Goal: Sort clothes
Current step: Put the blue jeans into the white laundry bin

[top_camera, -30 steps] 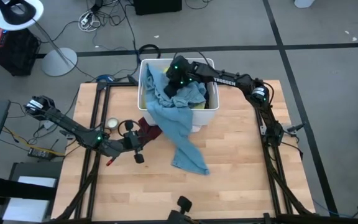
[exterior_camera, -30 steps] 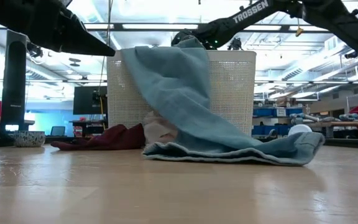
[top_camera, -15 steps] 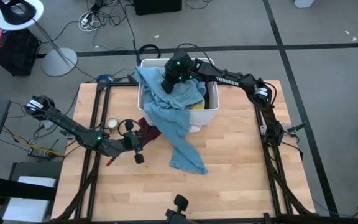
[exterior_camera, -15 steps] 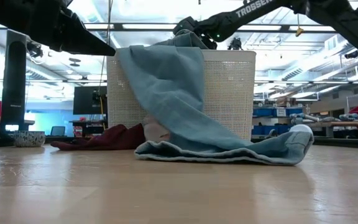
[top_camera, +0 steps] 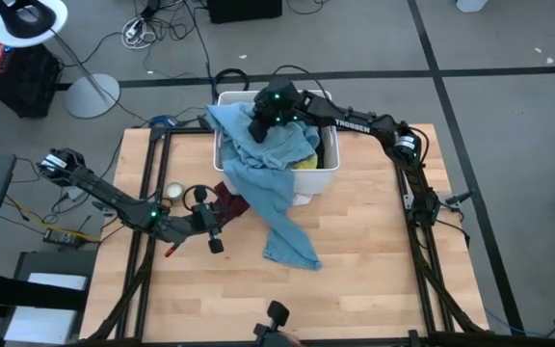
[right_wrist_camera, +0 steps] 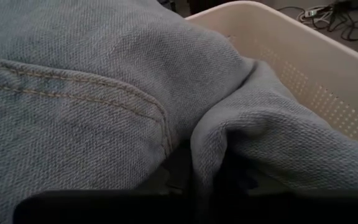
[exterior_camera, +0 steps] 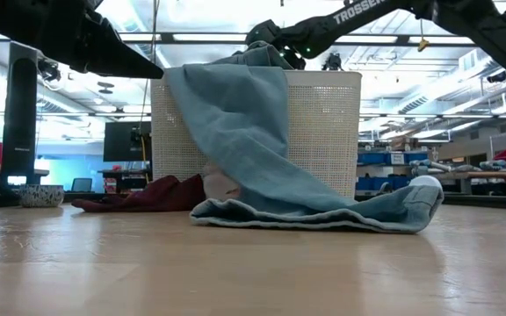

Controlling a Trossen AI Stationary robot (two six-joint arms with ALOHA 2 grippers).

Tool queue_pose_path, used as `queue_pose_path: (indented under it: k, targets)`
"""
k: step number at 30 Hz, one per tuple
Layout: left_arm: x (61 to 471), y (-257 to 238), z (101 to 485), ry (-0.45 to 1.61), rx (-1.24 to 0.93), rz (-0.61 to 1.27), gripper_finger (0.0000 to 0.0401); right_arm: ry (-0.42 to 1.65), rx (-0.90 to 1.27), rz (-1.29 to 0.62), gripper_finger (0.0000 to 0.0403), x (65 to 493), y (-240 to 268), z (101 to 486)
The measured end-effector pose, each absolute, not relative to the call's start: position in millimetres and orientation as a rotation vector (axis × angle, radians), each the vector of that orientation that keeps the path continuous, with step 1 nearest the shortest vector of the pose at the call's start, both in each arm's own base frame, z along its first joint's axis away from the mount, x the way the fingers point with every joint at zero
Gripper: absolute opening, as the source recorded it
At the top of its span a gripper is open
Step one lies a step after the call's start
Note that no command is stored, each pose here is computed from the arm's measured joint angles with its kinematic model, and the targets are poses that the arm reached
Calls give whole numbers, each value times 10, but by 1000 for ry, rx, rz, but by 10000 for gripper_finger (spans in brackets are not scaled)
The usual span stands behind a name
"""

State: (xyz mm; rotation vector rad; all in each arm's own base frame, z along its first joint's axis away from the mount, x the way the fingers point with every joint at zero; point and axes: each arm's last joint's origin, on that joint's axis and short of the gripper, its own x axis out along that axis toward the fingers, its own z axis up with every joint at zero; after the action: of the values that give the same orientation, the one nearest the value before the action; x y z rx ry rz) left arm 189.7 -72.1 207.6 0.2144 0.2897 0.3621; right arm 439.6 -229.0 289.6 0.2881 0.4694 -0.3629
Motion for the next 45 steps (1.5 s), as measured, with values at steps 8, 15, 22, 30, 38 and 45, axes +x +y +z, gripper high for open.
queue_pose_path:
  k: [8, 15, 22, 30, 38, 45]
  targets:
    - [1897, -721, 2076, 290, 214, 362, 99, 516, 311, -361, 47, 4374, -2262, 2874]
    - [1897, -721, 2075, 290, 214, 362, 99, 599, 333, -365, 48, 4325, -2244, 2815]
    - [1897, -721, 2075, 290, 214, 362, 99, 626, 359, -354, 82, 4218, -2224, 2925]
    - [1897, -721, 2075, 290, 215, 362, 99, 622, 309, -337, 151, 3877, -2071, 3433]
    - [1897, -721, 2077, 289, 214, 362, 99, 690, 269, -267, 162, 3510, -1602, 3885]
    - [1897, -721, 2077, 288, 210, 363, 99, 829, 236, -221, 155, 3207, -1031, 4105]
